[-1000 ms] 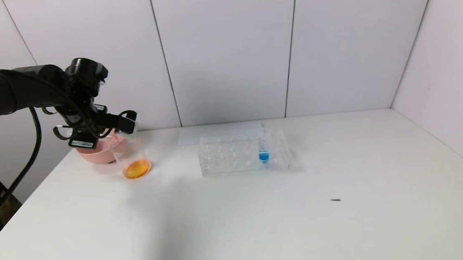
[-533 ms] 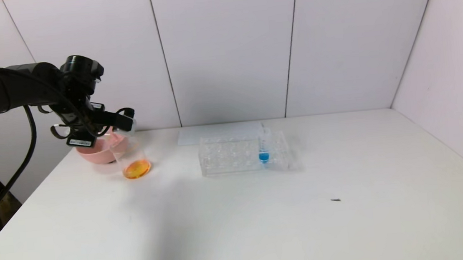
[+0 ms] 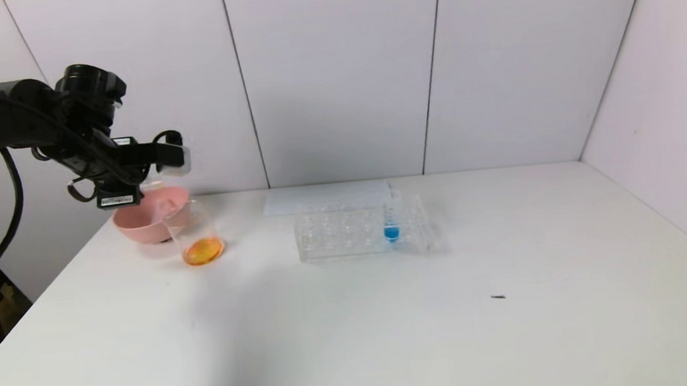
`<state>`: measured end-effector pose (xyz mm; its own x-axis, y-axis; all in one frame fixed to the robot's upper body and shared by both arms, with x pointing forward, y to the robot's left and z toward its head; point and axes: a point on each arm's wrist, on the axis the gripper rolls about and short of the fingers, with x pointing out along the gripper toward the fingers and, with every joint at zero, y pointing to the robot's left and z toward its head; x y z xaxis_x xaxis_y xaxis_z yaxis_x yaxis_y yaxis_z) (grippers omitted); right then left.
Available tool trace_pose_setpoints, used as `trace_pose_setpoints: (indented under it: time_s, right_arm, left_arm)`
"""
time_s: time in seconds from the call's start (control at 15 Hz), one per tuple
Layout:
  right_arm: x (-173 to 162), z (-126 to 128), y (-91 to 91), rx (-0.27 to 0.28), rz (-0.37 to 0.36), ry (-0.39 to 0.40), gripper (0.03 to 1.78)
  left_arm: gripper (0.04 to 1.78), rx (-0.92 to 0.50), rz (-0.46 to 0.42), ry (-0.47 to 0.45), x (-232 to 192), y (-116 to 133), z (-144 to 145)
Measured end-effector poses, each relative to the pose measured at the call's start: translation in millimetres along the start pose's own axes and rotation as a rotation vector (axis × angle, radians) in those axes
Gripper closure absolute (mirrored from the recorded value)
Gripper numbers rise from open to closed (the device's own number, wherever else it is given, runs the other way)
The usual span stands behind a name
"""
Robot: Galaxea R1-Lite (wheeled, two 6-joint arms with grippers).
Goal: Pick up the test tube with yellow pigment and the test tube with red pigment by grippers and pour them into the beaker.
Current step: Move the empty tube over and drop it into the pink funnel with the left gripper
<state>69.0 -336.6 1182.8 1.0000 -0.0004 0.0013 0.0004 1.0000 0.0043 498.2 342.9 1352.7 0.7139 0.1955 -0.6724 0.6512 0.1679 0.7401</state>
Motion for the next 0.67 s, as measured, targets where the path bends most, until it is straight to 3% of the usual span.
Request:
trace_pose_setpoints:
  time_s: [0.4,0.67]
  right_arm:
    - [0,0,0.0,0.0,0.0,0.0,0.11]
    - [0,0,0.0,0.0,0.0,0.0,0.11]
  left_arm:
    - [1.38,-0.288,0.098,-0.131,-19,19,-33]
    - [1.38,-0.497,0.089,-0.242,-31,23,-54]
